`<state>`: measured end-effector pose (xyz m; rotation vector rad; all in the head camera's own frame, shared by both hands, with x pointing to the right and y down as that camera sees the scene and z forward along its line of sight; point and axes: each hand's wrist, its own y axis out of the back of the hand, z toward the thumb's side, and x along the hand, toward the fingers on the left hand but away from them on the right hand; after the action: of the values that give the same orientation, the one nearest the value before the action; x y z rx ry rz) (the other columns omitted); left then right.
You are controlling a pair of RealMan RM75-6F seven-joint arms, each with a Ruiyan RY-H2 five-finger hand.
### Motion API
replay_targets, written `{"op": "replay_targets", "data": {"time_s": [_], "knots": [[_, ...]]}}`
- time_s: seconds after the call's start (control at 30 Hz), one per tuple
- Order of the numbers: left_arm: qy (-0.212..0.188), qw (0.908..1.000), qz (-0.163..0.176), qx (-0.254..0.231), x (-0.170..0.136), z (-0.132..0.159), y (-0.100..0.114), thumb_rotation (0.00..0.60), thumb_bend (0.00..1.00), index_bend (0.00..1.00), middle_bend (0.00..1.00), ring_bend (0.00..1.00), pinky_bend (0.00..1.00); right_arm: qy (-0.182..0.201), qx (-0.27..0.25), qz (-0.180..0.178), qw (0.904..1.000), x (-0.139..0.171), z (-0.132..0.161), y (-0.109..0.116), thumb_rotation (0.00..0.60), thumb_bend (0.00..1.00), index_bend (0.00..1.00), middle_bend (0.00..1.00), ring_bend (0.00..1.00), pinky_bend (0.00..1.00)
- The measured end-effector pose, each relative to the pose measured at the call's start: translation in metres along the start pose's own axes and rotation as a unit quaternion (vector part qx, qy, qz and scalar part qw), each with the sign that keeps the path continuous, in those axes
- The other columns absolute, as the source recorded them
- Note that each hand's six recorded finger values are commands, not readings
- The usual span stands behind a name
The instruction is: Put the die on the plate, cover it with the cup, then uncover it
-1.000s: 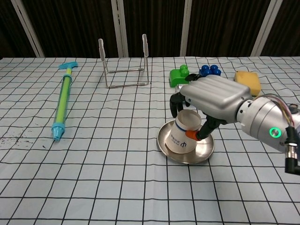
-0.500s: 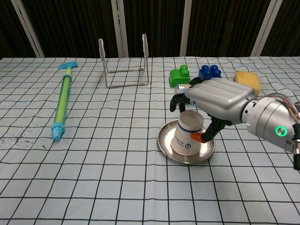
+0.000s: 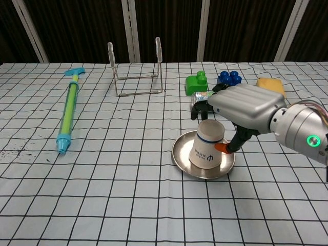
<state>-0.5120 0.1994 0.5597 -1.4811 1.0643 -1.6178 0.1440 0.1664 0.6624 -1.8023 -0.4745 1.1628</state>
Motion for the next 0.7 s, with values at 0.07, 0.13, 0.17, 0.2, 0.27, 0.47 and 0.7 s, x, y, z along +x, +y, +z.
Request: {"op": "replay_targets", "data": {"time_s": [0.07,0.13,0.17,0.2,0.27,0.47,0.7], "knots": [[-0.001,1.0000,0.000,0.000,-0.0001,0.0007,-0.0002,0.600,0.67,0.28,0.00,0.00,0.09,-0.001,0.001,-0.001,1.0000,-0.0003,-0.0007,0.0001,0.600,0.32,0.32,0.40,0.21,0.00],[-0.001,1.0000,0.001,0.001,-0.0003,0.0007,0.0001,0.600,0.67,0.28,0.00,0.00,0.09,-0.002,0.003,-0.002,1.0000,-0.0006,-0.0017,0.0000,0.600,0.32,0.33,0.42,0.21,0.00],[0.000,1.0000,0.001,0.001,-0.0004,0.0005,0.0001,0.600,0.67,0.28,0.00,0.00,0.09,-0.002,0.004,-0.002,1.0000,-0.0006,-0.0021,-0.0003,0.600,0.32,0.34,0.42,0.21,0.00],[0.000,1.0000,0.001,0.001,-0.0004,0.0003,0.0001,0.600,0.67,0.28,0.00,0.00,0.09,-0.002,0.005,-0.001,1.0000,-0.0005,-0.0026,-0.0007,0.600,0.32,0.35,0.43,0.21,0.00],[0.000,1.0000,0.000,0.001,-0.0004,0.0001,0.0000,0.600,0.67,0.28,0.00,0.00,0.09,-0.003,0.005,0.001,1.0000,-0.0003,-0.0034,-0.0018,0.600,0.32,0.36,0.44,0.22,0.00],[-0.002,1.0000,-0.002,0.002,-0.0002,0.0014,-0.0009,0.600,0.67,0.29,0.00,0.00,0.09,-0.002,0.004,0.003,1.0000,0.0002,-0.0043,-0.0039,0.600,0.32,0.42,0.50,0.26,0.00],[-0.002,1.0000,-0.001,0.002,-0.0006,0.0013,-0.0004,0.600,0.67,0.29,0.00,0.00,0.09,-0.001,0.003,0.001,1.0000,0.0012,-0.0051,-0.0041,0.600,0.39,0.54,0.57,0.30,0.00]]}}
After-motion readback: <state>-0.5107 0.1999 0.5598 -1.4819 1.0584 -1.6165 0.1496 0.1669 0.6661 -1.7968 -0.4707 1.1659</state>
